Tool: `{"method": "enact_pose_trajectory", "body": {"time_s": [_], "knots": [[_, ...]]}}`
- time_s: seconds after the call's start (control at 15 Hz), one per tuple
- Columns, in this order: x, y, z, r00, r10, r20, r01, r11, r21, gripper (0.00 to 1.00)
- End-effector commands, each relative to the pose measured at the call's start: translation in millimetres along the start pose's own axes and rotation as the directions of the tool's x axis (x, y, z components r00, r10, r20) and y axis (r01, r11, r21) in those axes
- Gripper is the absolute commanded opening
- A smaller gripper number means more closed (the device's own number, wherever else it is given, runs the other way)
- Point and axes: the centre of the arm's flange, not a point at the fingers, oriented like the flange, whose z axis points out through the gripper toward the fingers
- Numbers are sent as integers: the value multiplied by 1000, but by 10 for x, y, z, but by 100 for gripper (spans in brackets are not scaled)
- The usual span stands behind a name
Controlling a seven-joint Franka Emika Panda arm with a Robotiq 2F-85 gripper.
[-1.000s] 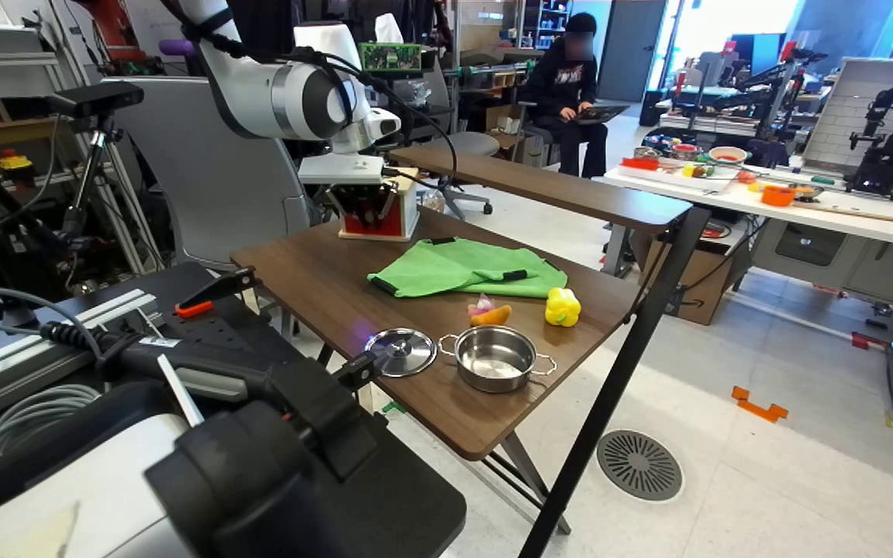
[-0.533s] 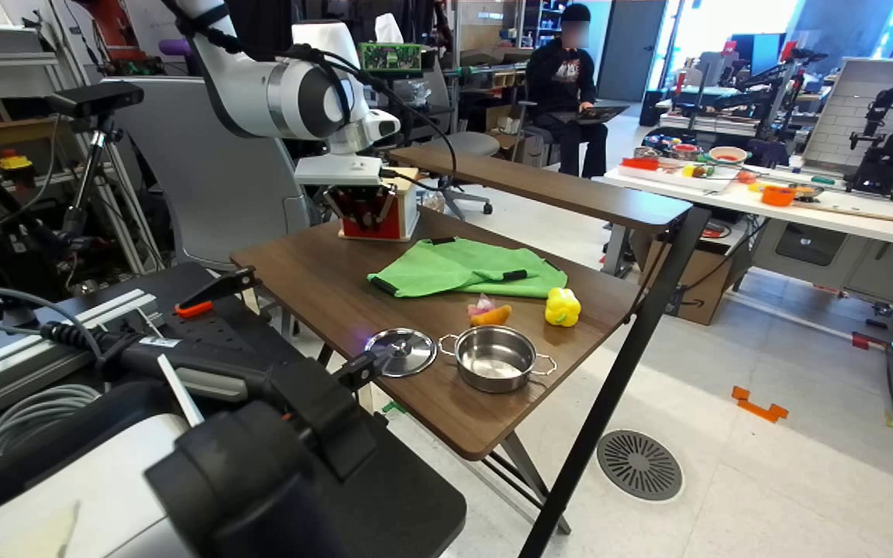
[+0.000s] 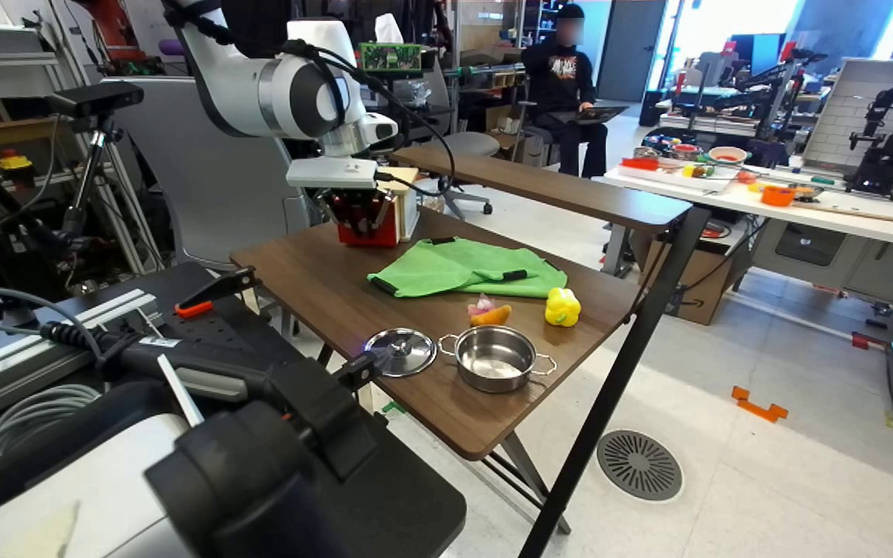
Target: Open the drawer
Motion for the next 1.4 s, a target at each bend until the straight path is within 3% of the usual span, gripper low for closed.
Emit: {"method": "enact_pose_trajectory", "body": {"time_s": [0.0,0.33,0.4,0.53,0.93,1.33], "knots": [[-120,20,-190,1000,10,30,-10,1000,3,6],[-184,33,-214,999,18,39,-18,1000,1,6],[-194,37,-218,999,21,42,-21,1000,1,51],[-206,57,-222,998,27,48,-27,1000,1,58],[-251,120,-233,994,40,99,-41,999,9,100],[-192,142,-687,995,51,83,-53,998,19,100]]}}
